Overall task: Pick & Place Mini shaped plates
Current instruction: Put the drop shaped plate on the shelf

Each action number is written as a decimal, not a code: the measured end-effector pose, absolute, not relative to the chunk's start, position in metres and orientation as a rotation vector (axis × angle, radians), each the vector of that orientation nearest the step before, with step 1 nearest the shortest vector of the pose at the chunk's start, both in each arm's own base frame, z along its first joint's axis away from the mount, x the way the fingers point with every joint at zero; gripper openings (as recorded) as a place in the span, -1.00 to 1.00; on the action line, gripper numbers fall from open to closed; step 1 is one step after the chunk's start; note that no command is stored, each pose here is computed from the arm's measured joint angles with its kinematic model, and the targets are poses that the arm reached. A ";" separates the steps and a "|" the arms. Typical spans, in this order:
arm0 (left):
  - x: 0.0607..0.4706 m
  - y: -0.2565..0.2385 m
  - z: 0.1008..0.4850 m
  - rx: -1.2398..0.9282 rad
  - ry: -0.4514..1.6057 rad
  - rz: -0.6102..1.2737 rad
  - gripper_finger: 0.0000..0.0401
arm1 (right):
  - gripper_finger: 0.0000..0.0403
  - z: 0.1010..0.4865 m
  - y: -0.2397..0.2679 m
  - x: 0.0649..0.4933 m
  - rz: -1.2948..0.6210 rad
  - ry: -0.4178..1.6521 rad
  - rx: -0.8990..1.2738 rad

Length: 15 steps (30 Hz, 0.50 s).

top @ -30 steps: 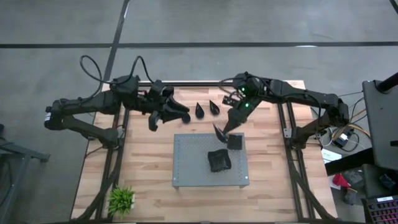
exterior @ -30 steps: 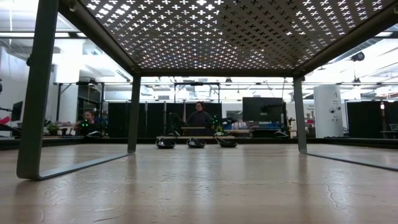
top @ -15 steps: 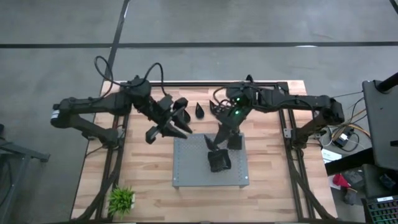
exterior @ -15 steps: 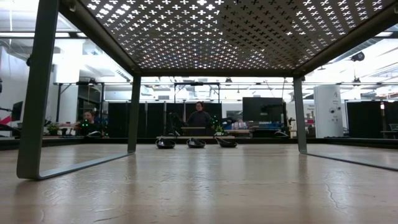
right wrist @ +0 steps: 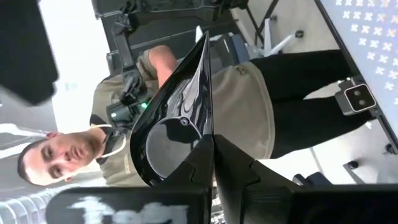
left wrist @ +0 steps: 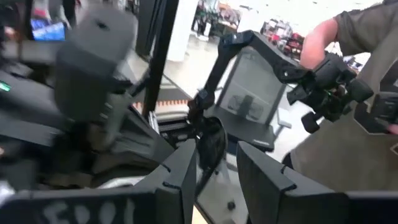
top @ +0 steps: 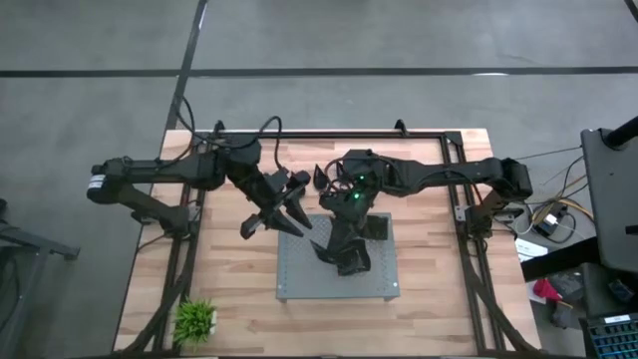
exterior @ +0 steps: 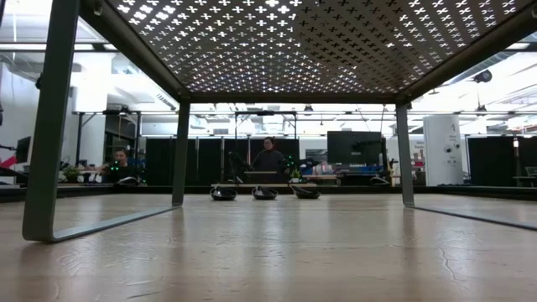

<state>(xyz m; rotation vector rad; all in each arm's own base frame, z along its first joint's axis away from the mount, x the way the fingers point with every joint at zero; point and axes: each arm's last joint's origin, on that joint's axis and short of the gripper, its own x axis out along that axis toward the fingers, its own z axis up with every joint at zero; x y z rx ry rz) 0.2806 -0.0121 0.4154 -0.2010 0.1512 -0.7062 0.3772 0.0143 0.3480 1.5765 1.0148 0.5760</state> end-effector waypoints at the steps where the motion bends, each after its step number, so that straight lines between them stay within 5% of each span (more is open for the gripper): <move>1: 0.281 -0.014 0.414 -0.204 0.163 -0.710 -0.46 | -0.96 0.346 0.014 0.378 0.577 1.020 1.578; 15: 0.302 -0.027 0.391 -0.190 0.246 -0.727 -0.46 | -0.96 0.341 0.013 0.381 0.573 1.041 1.585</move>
